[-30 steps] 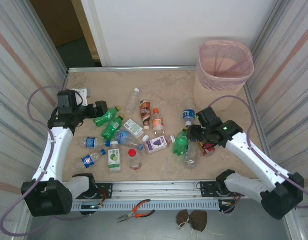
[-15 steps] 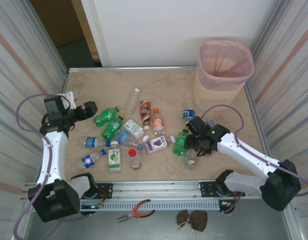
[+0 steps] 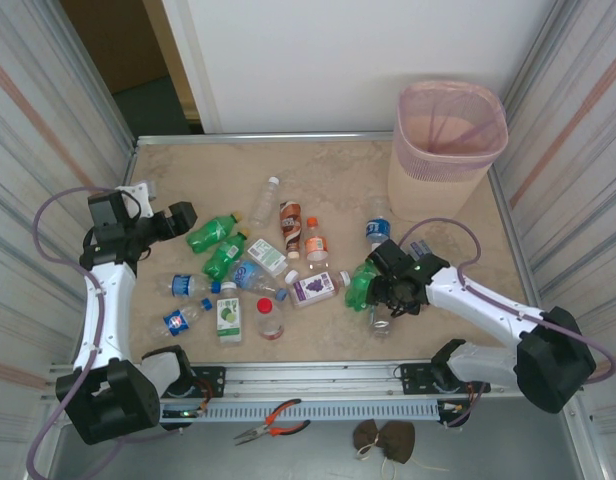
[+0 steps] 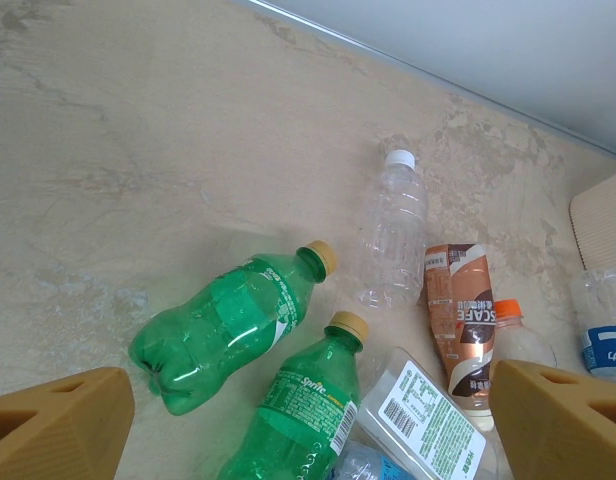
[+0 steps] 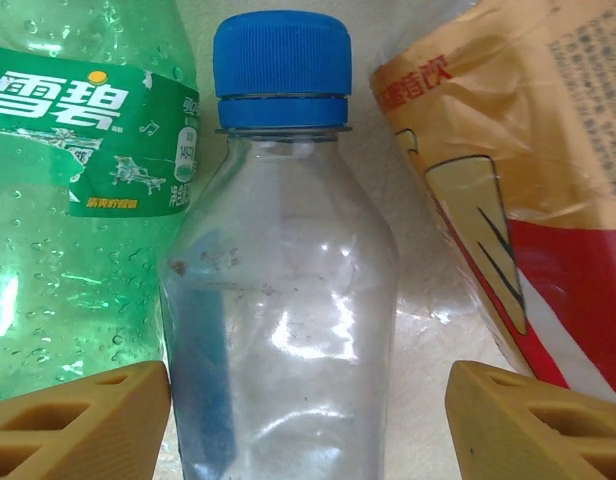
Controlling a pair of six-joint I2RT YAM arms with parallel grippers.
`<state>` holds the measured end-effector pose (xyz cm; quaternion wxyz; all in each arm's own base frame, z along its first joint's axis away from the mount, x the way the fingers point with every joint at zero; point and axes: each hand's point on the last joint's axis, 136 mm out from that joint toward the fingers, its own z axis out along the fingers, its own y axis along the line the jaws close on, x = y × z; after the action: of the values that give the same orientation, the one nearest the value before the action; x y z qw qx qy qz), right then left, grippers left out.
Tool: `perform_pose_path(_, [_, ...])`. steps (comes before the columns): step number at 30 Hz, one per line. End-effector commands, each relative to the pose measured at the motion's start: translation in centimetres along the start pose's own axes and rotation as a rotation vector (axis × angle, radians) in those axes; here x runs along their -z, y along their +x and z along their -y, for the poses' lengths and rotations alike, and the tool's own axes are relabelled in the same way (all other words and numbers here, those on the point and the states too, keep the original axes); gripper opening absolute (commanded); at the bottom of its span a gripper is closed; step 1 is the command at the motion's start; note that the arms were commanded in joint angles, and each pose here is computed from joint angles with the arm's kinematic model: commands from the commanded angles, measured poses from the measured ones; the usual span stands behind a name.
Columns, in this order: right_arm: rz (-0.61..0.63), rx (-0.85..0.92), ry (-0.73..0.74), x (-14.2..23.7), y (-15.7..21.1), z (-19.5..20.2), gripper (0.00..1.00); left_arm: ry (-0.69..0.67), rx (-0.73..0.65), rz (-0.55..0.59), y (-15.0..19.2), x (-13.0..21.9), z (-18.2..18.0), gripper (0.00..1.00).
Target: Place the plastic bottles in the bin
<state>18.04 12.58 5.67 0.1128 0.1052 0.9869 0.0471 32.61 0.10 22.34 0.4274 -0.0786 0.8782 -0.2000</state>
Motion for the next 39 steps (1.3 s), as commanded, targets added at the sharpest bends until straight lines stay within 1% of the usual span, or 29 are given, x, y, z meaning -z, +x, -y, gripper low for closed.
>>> perform_pose_path(1, [-0.01,-0.009,0.002,-0.6,0.4,-0.1,0.72,0.028,0.014,0.004,0.0,-0.1,0.2,0.92])
perform_pose_path(17, [-0.048,0.024,0.067,-2.6,0.8,0.5,0.73,0.035,0.031,-0.007,0.1,-0.5,0.2,0.94])
perform_pose_path(22, [-0.051,0.031,0.093,-2.7,0.8,0.8,0.67,0.045,0.034,-0.01,0.2,-0.6,0.3,0.94])
perform_pose_path(28, [-0.029,0.037,0.097,-1.8,0.5,0.7,0.62,0.049,0.039,-0.009,0.2,-0.5,0.3,0.95])
perform_pose_path(39, [0.037,0.035,0.071,2.1,0.1,0.6,0.6,0.061,0.044,-0.002,0.1,-0.2,0.4,0.95])
